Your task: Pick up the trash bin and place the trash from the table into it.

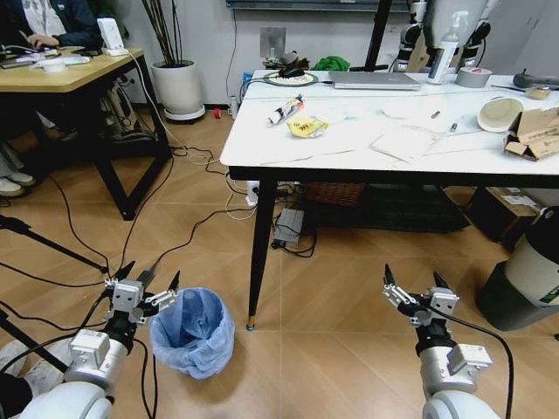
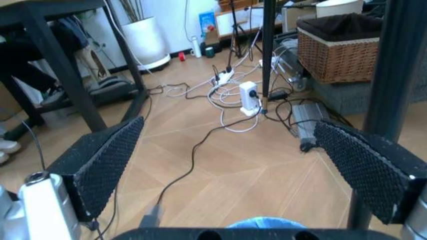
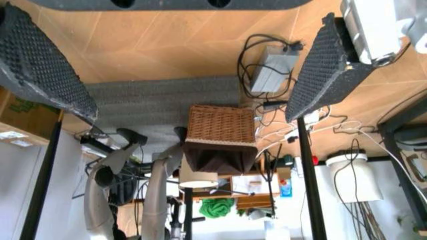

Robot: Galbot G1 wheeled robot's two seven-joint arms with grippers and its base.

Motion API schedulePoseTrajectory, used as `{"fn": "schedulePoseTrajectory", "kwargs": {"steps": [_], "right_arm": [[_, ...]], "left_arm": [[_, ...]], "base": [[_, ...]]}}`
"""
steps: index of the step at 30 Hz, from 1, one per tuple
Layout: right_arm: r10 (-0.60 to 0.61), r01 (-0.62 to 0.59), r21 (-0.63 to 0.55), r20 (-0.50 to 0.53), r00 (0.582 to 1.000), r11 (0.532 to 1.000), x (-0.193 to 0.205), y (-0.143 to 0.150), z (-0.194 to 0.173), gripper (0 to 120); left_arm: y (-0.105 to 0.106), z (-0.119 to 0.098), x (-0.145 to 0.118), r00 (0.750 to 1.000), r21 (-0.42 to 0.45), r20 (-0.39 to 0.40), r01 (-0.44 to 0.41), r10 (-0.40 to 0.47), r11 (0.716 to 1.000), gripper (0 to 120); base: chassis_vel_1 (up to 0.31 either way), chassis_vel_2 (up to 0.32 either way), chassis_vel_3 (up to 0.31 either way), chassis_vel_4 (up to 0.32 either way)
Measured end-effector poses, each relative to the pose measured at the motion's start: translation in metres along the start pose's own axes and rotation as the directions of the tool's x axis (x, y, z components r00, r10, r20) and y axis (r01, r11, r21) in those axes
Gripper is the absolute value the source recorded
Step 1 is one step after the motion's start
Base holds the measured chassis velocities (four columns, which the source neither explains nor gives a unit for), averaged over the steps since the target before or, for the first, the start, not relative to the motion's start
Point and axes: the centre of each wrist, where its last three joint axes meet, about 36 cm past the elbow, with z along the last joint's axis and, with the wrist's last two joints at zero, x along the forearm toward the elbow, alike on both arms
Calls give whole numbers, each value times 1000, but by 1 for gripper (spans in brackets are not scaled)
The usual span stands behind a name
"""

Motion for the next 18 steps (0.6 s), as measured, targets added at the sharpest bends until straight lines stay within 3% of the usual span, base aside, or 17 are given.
{"fn": "schedulePoseTrajectory", "kwargs": {"steps": [18], "right_arm": [[6,-6,0,-1,1000,1000,-5,0,3,100]], "left_arm": [[0,9,-1,1000,-5,-28,5,-5,1000,100]], "base": [[0,0,0,0]]}}
